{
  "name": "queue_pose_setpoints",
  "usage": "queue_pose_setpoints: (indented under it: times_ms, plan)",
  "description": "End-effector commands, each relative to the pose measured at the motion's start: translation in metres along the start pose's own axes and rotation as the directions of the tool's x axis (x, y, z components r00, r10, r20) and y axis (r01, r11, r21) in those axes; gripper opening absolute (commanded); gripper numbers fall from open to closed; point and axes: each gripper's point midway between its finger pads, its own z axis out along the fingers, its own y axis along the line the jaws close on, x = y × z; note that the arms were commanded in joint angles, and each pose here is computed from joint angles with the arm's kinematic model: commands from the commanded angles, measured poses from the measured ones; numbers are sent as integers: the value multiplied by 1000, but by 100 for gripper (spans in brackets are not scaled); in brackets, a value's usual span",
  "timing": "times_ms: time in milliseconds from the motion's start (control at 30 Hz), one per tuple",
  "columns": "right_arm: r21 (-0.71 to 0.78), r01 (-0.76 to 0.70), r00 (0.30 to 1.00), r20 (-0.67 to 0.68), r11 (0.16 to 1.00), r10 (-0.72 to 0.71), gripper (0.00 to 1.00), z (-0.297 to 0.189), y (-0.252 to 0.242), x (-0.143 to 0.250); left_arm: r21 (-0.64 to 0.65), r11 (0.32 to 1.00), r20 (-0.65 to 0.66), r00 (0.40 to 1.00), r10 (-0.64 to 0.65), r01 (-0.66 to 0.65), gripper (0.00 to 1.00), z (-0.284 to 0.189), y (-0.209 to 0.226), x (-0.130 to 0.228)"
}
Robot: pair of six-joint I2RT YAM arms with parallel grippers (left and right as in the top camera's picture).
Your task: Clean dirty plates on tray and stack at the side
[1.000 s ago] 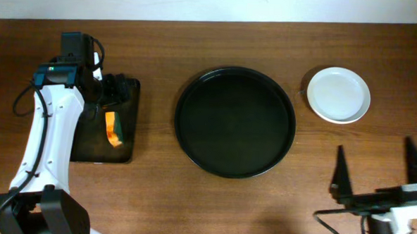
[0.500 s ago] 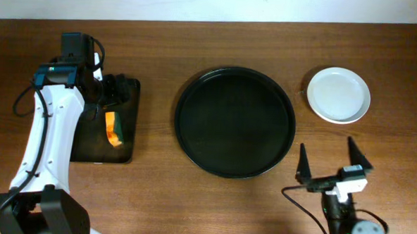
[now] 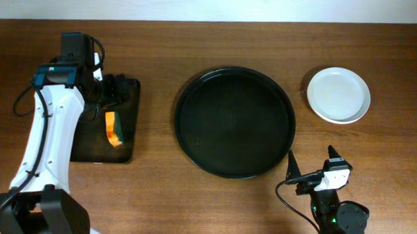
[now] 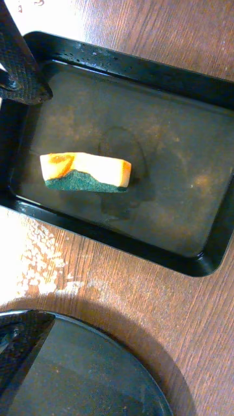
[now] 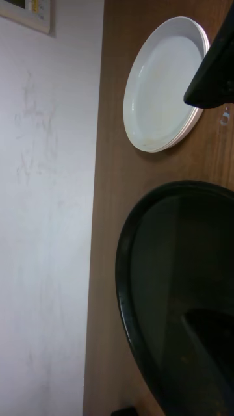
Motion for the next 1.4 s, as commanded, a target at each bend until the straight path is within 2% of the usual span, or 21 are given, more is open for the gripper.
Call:
queue_pose_setpoints:
  times_ms: [0,567,700,800,900,1000,1100,1133,1200,1300,1367]
  plan:
    - [3,-13,1000,-11,1000,13,99,0,0,4,1,1000,-11,1000,-2,2,99,3,0,2]
    - [3,-13,1000,-11,1000,13,99,0,0,4,1,1000,-11,1000,-2,2,100,2,0,2]
    - [3,-13,1000,-11,1000,13,99,0,0,4,24,1000,102,995,-5,3,99,-40,1,-2]
    - [3,-13,1000,-11,1000,13,99,0,0,4,7,1000,257,966,-12,11,99,-94,11,-3]
    - [3,-13,1000,-11,1000,13,99,0,0,4,5,1000,394,919,-22,22,99,-144,23,18]
    - [3,-13,1000,-11,1000,13,99,0,0,4,16,1000,464,885,-31,26,99,-163,37,60]
    - [3,-13,1000,-11,1000,13,99,0,0,4,-3,999,497,867,-35,42,99,-152,55,108]
    - [3,-13,1000,-11,1000,13,99,0,0,4,1,999,505,862,-36,42,99,-139,61,131]
    - [3,-13,1000,-11,1000,13,99,0,0,4,9,999,526,849,-40,42,99,-119,67,153]
    - [3,-13,1000,-11,1000,13,99,0,0,4,41,999,573,818,-49,31,99,-96,67,166]
    - [3,-13,1000,-11,1000,13,99,0,0,4,92,996,648,758,-65,7,99,-86,60,158]
